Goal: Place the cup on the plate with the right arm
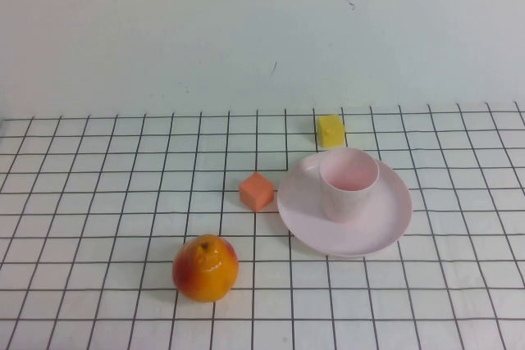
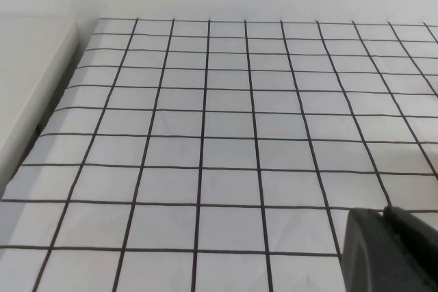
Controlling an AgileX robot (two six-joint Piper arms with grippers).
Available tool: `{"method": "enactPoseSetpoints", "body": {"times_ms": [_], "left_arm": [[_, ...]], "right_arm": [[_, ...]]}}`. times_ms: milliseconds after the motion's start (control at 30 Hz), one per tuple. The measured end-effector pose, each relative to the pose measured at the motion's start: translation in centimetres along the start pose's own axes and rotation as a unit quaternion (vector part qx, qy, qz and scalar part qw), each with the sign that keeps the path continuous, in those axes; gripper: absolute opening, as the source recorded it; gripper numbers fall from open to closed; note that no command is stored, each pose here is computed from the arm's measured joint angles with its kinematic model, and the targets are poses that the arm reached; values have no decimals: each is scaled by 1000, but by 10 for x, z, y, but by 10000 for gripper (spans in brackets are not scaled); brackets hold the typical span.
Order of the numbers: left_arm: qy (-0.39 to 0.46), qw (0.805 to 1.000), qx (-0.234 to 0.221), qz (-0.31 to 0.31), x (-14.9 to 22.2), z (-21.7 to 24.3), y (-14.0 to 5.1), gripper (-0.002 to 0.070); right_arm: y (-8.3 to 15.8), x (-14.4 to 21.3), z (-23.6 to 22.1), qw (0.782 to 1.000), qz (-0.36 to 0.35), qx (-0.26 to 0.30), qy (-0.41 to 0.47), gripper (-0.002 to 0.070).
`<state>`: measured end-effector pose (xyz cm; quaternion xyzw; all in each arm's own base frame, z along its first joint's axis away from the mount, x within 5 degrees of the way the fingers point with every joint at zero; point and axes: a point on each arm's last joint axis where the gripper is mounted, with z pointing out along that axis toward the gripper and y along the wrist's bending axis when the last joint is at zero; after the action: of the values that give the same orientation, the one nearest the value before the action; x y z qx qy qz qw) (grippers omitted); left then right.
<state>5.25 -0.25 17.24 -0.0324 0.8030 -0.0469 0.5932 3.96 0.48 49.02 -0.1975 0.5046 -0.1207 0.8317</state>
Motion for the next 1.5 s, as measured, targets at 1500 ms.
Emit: {"method": "enactPoseSetpoints", "body": {"times_ms": [1500], "left_arm": [[0, 1000, 0, 0, 0, 0, 0, -3]], "right_arm": [[92, 180, -59, 966, 82, -17, 243, -2]]}}
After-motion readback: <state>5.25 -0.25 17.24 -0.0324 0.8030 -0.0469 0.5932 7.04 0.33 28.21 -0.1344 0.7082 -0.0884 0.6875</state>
